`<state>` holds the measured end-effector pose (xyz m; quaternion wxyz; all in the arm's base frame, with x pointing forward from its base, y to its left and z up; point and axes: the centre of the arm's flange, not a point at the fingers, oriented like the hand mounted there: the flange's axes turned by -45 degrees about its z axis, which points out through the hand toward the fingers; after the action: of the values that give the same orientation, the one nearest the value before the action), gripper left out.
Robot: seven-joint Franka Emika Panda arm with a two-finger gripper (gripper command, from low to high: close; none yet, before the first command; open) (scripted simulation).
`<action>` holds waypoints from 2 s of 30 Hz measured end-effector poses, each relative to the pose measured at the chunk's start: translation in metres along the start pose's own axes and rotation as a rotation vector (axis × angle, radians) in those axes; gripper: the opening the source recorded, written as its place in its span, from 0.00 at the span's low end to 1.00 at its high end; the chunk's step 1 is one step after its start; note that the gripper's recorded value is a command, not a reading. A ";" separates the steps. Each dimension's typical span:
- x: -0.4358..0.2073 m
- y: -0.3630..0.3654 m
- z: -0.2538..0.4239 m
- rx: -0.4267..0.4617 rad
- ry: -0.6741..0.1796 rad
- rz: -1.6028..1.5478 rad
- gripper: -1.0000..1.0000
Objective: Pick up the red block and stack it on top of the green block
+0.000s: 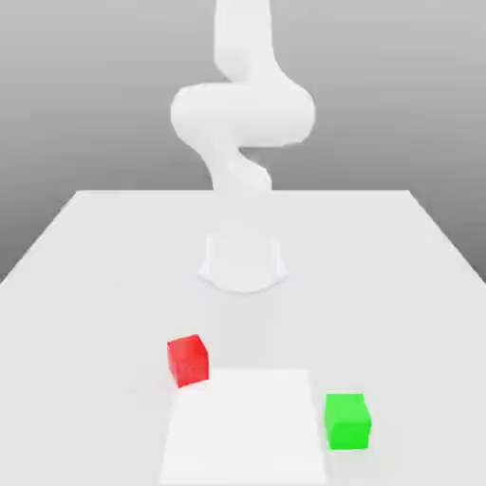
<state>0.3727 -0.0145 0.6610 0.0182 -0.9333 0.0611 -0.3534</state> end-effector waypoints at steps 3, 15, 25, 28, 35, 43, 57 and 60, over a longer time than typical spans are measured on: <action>-0.026 0.022 0.074 -0.032 -0.107 0.160 0.50; -0.230 0.093 0.272 -0.288 -0.486 0.758 0.50; -0.355 0.114 0.328 -0.441 -0.609 0.979 0.50; -0.372 0.114 0.344 -0.442 -0.610 0.979 0.50; -0.378 0.114 0.349 -0.442 -0.608 0.979 0.00; -0.342 0.111 0.311 -0.442 -0.608 0.978 0.00; -0.273 -0.031 0.334 -0.196 -0.692 0.218 0.00; -0.267 -0.075 0.336 -0.117 -0.708 0.034 0.00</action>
<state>0.4049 0.0910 0.2394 -0.0095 -0.9962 0.0865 -0.0036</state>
